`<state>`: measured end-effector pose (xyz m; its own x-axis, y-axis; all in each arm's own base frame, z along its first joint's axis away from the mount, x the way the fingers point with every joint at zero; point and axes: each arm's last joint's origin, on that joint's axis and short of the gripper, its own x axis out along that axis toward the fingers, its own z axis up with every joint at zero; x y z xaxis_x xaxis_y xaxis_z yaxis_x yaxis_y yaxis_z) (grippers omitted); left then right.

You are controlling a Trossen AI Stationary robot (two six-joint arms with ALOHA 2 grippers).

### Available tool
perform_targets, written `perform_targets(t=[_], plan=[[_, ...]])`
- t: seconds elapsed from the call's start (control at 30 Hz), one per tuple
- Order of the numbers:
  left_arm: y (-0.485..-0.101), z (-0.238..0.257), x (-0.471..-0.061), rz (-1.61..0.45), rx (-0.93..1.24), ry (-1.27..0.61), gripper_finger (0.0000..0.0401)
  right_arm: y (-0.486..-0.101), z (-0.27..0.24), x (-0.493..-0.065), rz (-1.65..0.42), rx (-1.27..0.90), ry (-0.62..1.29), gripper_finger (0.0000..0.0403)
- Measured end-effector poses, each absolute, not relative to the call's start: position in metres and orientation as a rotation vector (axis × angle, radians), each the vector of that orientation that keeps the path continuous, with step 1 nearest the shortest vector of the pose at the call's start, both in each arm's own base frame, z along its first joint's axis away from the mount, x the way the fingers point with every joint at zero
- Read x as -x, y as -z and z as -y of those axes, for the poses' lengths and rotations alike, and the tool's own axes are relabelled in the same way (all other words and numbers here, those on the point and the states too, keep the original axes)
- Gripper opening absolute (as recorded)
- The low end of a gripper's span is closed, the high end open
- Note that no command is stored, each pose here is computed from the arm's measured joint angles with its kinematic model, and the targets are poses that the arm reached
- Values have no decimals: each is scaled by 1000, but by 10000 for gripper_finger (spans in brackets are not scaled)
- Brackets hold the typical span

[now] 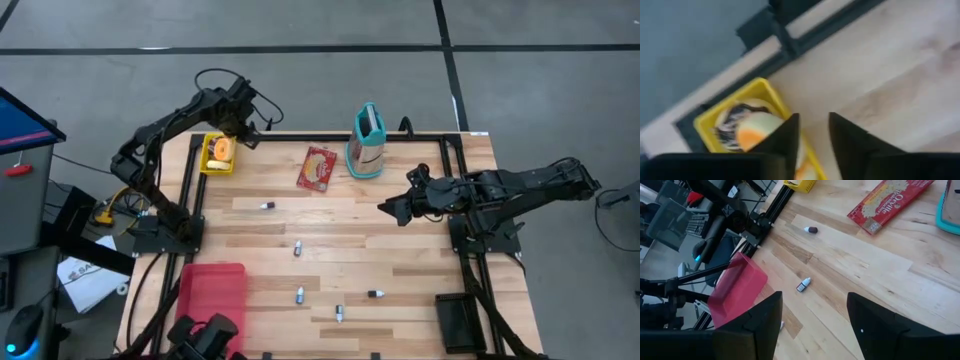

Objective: Pick & Place Food Item
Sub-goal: Put the pink donut into the yellow basket

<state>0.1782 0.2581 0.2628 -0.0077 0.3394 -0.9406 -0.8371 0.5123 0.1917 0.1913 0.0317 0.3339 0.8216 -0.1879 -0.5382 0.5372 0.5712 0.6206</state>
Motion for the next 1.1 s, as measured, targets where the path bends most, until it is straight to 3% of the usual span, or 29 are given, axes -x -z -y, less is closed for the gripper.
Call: perform_targets(t=[0.13,0.23,0.5,1.1], plan=[[-259,-264,-182,-1285,484,-989,196,-334,-32,-191,-445,-864,442,215],[-250,-270,-186,-1321,491,-975,221,-334,-31,-191,-443,-865,448,215],[-234,-291,-195,-1434,459,-978,191,-334,-30,-192,-441,-888,456,215],[-218,-280,-172,-1660,632,-881,189,-334,-30,-191,-440,-867,457,215]])
